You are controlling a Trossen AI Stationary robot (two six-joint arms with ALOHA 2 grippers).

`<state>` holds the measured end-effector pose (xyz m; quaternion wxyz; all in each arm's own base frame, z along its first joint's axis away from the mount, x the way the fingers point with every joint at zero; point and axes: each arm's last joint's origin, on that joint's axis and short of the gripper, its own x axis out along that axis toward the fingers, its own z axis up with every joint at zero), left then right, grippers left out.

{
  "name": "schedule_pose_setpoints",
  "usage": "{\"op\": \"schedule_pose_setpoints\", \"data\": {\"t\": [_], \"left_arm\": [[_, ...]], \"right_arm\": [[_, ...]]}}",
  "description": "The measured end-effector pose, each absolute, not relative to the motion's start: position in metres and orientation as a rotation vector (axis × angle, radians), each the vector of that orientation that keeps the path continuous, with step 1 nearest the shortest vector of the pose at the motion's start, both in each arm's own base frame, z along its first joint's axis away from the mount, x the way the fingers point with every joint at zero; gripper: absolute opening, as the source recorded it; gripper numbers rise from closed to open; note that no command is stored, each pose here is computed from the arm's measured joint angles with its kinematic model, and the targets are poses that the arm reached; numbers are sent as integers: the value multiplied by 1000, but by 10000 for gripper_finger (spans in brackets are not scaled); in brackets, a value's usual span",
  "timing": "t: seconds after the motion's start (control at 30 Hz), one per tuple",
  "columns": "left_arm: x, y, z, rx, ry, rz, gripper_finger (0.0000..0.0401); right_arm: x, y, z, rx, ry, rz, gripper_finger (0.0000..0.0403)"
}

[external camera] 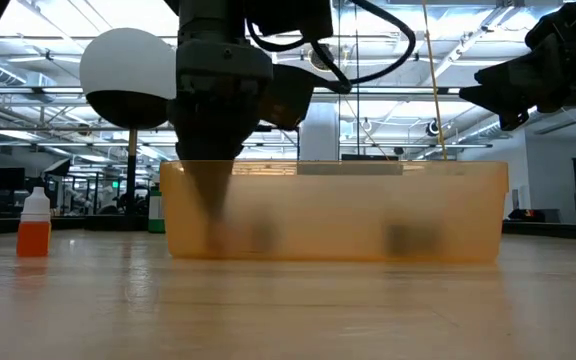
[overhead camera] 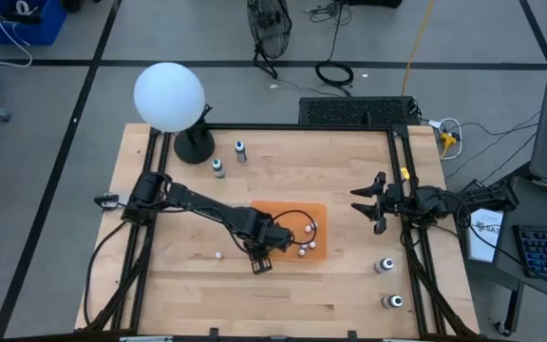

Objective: Pick & Place food coloring
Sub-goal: Put the small pink food coloring bottle into the container, then put the small orange food coloring bottle into the container

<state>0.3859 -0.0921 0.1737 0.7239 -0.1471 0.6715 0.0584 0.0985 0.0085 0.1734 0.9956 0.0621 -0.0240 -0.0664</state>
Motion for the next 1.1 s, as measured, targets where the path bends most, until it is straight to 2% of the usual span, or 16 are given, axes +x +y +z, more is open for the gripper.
{"op": "schedule_pose_setpoints", "data": {"t": [0.1,0.23,0.57,0.73,0.9,1.1], "left_arm": [[387,-92,176,-328,1465,123,166],[386,-91,182,-332,1453,122,175],[370,-79,232,-355,1351,120,145],[338,-88,257,-269,1378,252,130],[313,-108,249,-348,1431,365,131],[294,-122,222,-468,1492,536,171]], "right_arm": [[98,9,173,124,-48,-133,180],[98,9,173,124,-48,-133,178],[99,9,173,124,-46,-133,178],[99,9,173,122,-40,-133,176],[99,9,173,123,-41,-133,180],[99,9,173,122,-40,-133,178]]}}
